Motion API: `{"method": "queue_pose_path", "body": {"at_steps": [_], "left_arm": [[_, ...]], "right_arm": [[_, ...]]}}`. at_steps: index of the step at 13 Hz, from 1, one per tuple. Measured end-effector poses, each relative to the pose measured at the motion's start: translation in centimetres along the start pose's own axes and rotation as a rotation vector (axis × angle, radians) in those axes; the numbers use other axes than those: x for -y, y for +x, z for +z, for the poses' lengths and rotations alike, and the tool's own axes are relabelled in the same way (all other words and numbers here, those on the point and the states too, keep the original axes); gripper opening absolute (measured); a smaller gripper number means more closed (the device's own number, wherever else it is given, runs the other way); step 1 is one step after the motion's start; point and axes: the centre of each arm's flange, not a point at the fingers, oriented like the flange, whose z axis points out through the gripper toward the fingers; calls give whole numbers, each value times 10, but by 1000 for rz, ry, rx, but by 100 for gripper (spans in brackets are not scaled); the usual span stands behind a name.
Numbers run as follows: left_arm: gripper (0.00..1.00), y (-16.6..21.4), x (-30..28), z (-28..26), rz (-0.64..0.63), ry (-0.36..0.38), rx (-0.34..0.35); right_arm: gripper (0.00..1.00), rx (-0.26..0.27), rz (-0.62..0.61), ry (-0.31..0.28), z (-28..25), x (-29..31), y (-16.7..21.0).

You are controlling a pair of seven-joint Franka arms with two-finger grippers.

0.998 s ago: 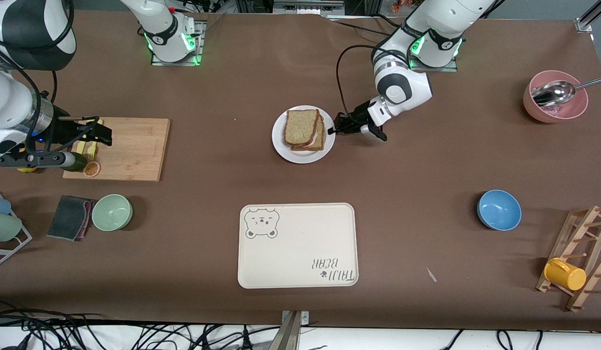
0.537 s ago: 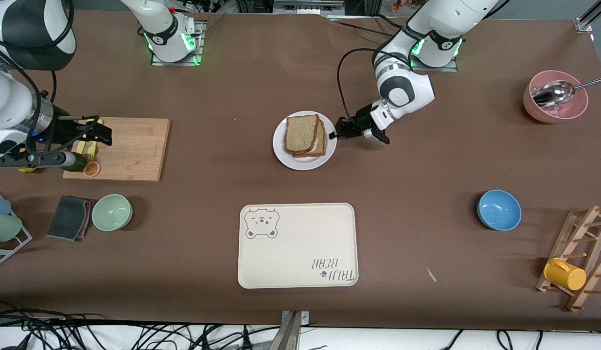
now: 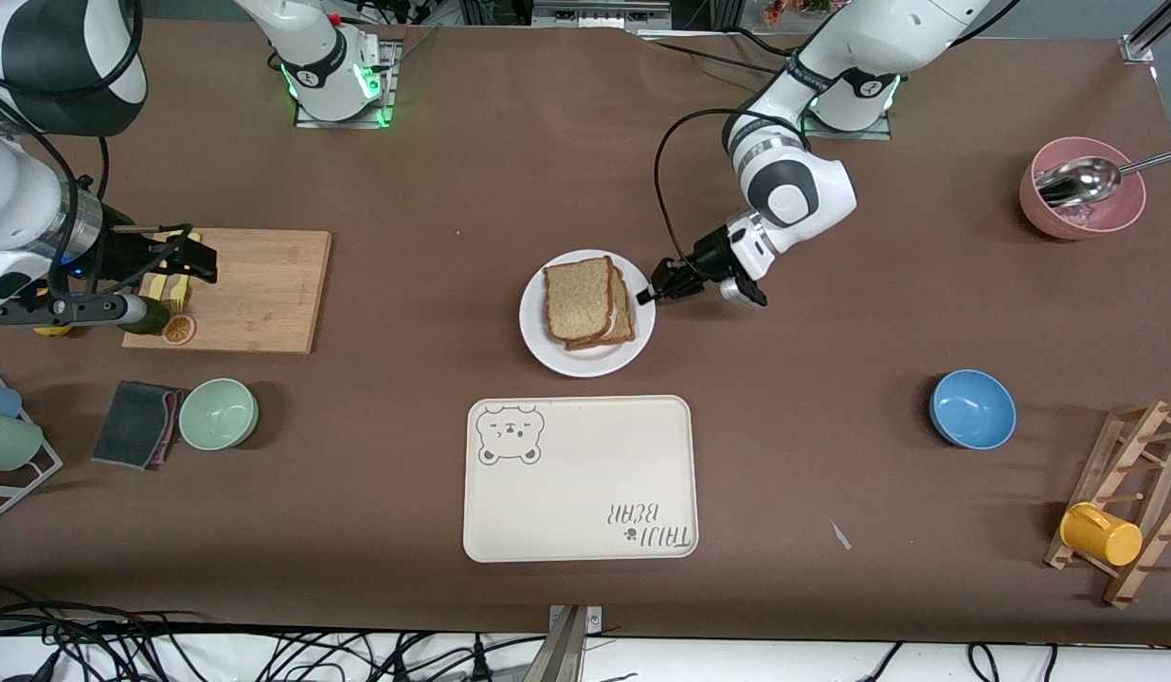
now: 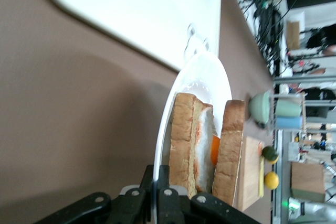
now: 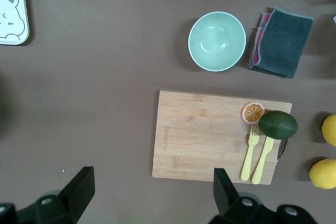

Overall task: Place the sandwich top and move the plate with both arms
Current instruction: 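Slide the white plate onto the bear tray with the left gripper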

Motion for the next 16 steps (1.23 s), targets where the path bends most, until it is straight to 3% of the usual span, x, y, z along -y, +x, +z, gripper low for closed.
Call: {"method": "queue_pose_path", "body": {"at_steps": [10, 13, 16], "left_arm": [[5, 134, 10, 31, -75, -89, -198], [5, 163, 16, 50, -80, -61, -254], [5, 169, 33, 81, -55, -17, -268]], "right_arm": [[100, -9, 9, 0, -4, -6, -1], [100, -29, 46, -2, -15, -25, -6], [100, -60, 59, 2, -32, -30, -15]]}}
